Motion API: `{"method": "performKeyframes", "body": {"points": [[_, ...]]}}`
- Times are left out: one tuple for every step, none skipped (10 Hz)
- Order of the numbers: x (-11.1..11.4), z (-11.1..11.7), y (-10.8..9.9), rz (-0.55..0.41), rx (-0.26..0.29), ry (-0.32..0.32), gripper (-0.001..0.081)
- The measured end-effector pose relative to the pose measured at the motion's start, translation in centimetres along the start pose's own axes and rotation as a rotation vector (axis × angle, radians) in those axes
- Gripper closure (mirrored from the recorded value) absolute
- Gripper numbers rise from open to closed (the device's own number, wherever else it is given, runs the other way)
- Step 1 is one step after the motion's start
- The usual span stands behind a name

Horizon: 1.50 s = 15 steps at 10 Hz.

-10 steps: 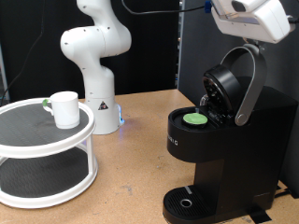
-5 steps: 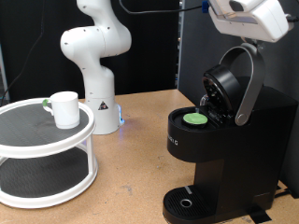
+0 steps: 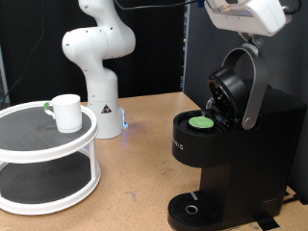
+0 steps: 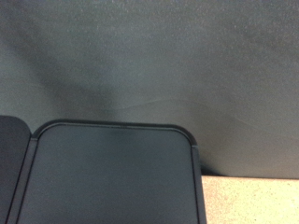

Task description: Make a cup of coffee with the keurig machine

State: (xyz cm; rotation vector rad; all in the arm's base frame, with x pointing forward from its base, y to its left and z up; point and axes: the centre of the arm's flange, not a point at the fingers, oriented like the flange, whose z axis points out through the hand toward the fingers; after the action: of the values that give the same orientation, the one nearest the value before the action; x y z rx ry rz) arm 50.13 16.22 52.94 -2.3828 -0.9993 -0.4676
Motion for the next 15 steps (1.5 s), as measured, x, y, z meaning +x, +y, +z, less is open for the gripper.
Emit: {"method": "performKeyframes", "body": {"points": [[-0.2,-0.3,0.2,0.003,0.000,-0.005,0.0800],[-0.4,-0.6,0.4,0.005,-0.002,-0.010,0.0800],[-0.6,-0.8,0.7,0.003,-0.008,-0.021,0.0800],[-0.7,-1.1,0.9,0.004,-0.018,-0.038,0.0800],[-0.8,-1.4,1.1,0.009,-0.033,-0.057,0.0800],[-1.0,-1.7,1.4,0.015,-0.048,-0.072,0.0800],[-1.1,-2.0,1.7,0.020,-0.060,-0.083,0.0800],[-1.4,-2.3,2.0,0.022,-0.070,-0.093,0.0800],[-1.7,-2.6,2.4,0.023,-0.081,-0.103,0.0800],[-2.1,-2.9,2.9,0.027,-0.089,-0.114,0.0800],[-2.6,-3.1,3.4,0.034,-0.096,-0.125,0.0800],[-3.1,-3.4,4.0,0.043,-0.101,-0.134,0.0800],[-3.7,-3.6,4.6,0.048,-0.107,-0.140,0.0800],[-4.3,-3.8,5.2,0.051,-0.111,-0.146,0.0800],[-5.1,-3.8,5.9,0.054,-0.113,-0.152,0.0800]]}}
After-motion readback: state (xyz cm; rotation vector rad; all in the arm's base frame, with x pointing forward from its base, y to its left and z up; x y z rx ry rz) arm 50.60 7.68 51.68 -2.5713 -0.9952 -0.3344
